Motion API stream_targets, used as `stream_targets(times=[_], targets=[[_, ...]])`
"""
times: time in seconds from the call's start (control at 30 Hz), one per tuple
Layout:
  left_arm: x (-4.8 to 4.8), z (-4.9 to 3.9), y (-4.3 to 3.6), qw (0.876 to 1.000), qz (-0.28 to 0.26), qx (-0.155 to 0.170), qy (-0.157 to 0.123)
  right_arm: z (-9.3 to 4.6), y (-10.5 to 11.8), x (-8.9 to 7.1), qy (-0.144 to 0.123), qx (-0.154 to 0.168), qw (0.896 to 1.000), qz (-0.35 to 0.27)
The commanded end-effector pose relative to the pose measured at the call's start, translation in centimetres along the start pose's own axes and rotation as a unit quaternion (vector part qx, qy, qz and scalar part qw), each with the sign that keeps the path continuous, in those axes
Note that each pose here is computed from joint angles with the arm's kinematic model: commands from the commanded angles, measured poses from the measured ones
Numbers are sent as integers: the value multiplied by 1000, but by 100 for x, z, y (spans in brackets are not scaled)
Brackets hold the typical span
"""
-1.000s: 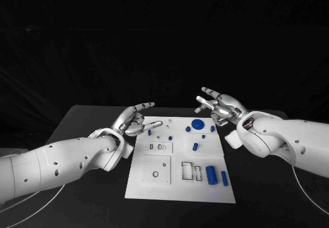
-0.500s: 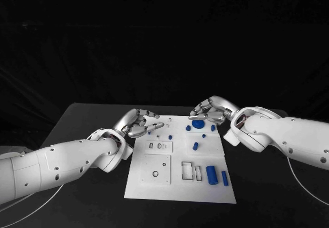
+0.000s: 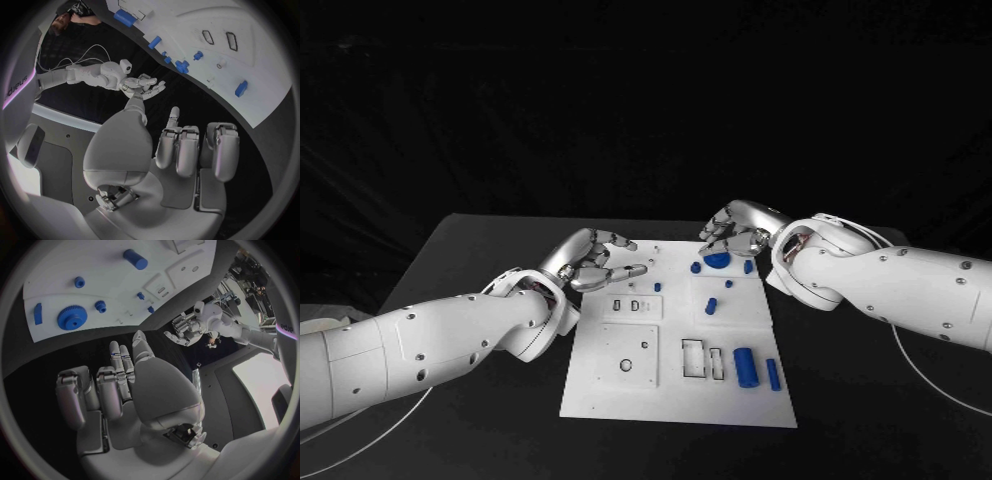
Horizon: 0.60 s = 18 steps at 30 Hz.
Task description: Assemble the parts on the task board
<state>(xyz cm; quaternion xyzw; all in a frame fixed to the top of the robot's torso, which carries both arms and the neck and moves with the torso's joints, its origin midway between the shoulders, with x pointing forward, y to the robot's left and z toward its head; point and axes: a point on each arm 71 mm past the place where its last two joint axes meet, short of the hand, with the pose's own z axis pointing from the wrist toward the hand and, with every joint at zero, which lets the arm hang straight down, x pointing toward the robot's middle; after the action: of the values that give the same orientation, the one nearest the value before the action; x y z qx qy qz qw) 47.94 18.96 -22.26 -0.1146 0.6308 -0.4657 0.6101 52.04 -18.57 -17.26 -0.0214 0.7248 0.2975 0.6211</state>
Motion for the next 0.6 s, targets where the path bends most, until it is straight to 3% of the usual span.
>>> stream_targets(times=[0.03,0.6], targets=[[10,13,-40,1000,4,11,1,48,-10,29,3,12,997,-82],[-14,20,-72,1000,7,19,-6,203,56,279,41,18,986,-161]])
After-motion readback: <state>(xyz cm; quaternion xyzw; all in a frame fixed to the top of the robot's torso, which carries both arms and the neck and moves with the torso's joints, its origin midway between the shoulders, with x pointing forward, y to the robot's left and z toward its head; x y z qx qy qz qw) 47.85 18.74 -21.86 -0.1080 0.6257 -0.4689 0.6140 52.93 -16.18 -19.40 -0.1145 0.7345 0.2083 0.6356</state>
